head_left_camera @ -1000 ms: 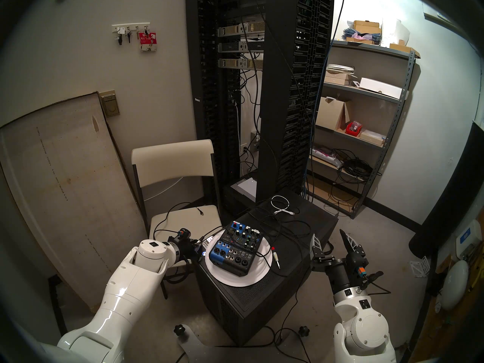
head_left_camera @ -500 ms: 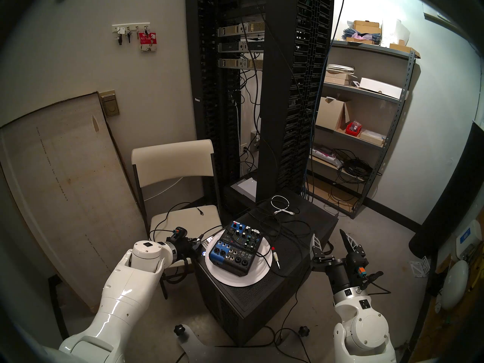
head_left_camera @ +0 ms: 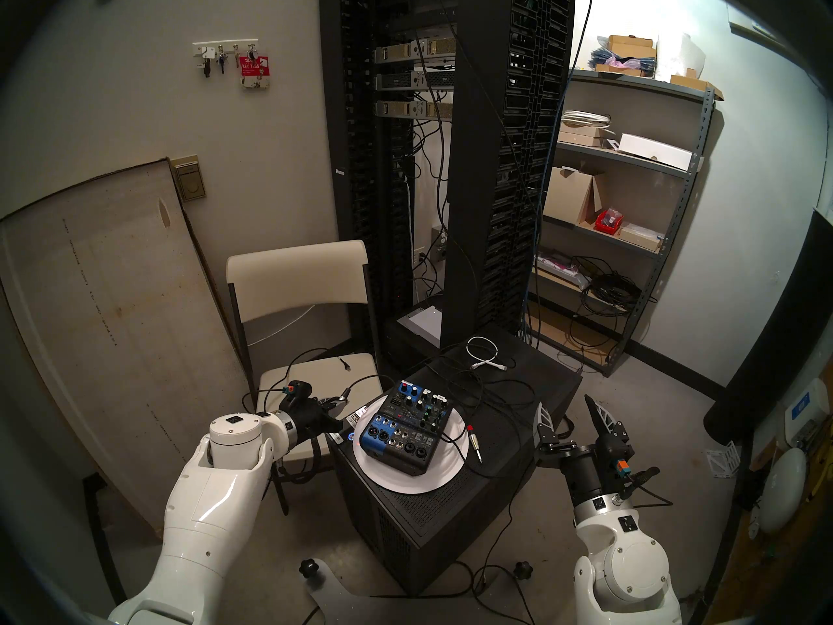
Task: Insert aux cable
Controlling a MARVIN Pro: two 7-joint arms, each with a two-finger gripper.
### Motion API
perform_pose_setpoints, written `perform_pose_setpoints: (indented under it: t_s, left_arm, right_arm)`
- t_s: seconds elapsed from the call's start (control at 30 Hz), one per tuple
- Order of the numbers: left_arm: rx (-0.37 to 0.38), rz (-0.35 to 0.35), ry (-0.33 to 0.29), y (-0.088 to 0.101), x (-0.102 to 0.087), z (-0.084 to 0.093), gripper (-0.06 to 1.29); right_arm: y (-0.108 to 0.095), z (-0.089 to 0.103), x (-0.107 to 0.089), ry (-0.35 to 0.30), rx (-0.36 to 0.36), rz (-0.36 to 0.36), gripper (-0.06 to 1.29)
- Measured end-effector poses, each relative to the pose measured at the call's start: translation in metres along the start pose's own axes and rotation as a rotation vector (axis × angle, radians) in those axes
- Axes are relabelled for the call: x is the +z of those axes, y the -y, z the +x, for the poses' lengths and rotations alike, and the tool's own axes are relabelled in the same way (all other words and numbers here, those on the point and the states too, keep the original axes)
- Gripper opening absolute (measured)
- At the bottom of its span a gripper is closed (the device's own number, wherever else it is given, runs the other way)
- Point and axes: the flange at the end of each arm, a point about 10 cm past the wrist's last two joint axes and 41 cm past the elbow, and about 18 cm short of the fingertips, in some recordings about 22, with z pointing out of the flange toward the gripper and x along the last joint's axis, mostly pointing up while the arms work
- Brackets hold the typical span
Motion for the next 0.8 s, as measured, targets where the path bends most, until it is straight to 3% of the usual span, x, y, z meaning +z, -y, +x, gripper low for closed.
perform_pose_setpoints:
  t_s: [0.43,0.63,0.8]
  left_arm:
    - [0.019,-0.086,-0.229,-0.013,-0.050,0.019,0.15]
    - [-0.010,-0.120,-0.294,-0.022,-0.072,0.018,0.15]
    - [-0.028,-0.167,-0.329,-0.039,-0.088,0.013,0.15]
  right_arm:
    - [0.000,0.000,0.000,0.000,0.000,0.000,1.19]
    - [0.000,0.000,0.000,0.000,0.000,0.000,1.19]
    - [0.000,0.000,0.000,0.000,0.000,0.000,1.19]
